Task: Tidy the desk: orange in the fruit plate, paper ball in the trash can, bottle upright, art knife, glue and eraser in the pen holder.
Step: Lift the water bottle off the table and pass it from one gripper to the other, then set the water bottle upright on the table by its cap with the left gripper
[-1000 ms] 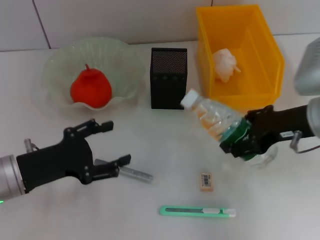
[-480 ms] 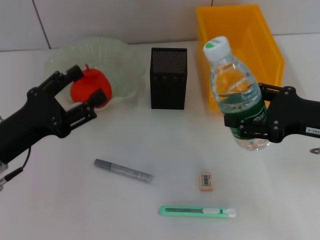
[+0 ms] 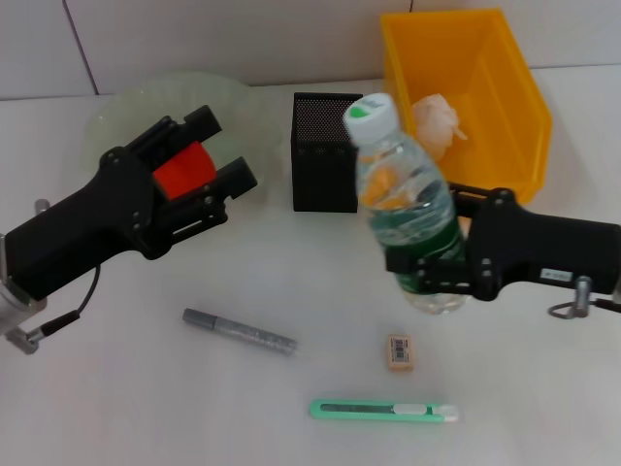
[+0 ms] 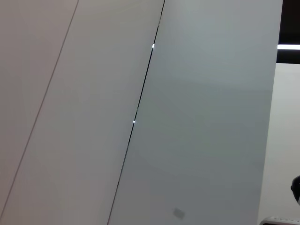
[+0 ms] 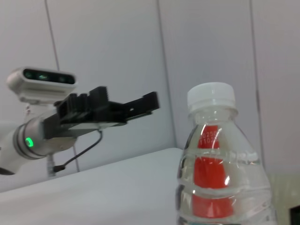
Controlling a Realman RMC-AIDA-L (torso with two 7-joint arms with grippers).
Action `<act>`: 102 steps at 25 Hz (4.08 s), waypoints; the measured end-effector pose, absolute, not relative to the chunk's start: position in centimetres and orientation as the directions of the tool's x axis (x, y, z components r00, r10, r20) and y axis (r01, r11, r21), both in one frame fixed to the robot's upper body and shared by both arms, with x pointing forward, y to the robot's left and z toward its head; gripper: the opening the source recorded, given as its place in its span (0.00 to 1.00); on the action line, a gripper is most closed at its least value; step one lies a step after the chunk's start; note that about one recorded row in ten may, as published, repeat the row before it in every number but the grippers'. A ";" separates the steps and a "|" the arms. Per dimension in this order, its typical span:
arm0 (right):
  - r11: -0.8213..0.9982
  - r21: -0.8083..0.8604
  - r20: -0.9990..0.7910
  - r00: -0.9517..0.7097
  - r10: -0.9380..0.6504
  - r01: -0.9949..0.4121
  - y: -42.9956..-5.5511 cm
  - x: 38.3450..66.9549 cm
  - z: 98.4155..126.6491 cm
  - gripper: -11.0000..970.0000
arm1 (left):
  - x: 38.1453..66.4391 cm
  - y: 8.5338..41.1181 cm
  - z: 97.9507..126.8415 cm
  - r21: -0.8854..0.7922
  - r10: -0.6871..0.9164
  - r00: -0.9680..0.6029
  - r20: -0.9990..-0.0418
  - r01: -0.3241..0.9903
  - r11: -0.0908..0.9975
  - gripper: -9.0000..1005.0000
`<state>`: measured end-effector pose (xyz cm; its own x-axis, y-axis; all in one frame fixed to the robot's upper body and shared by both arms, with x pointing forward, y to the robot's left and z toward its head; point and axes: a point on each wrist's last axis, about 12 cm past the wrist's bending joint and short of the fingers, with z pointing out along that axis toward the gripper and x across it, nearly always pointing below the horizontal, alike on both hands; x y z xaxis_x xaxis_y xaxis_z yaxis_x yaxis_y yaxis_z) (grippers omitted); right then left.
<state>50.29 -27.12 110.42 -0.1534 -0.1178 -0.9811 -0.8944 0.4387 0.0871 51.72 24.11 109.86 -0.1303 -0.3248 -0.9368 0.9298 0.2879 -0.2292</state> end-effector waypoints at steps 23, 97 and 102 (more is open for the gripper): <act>0.256 0.094 -0.991 -0.115 -0.067 -0.962 -22.2 52.4 110.7 0.80 | 52.0 22.5 109.7 -0.277 -0.325 -0.196 -0.925 0.934 0.226 0.72; 0.318 0.186 -0.981 -0.193 0.012 -0.930 -25.6 49.5 108.4 0.87 | 52.3 23.4 110.5 -0.142 -0.267 -0.072 -0.961 0.957 0.255 0.43; 0.365 0.196 -0.979 -0.201 0.024 -0.910 -27.0 48.1 107.7 0.86 | 52.1 25.1 109.7 -0.075 -0.233 0.018 -0.972 0.920 0.386 0.43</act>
<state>48.14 -27.03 107.73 -0.2012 0.0237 -0.9793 -0.9101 0.3651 0.1959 52.15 25.14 109.73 0.0184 -0.2325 -0.9724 0.9197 0.3855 -0.0748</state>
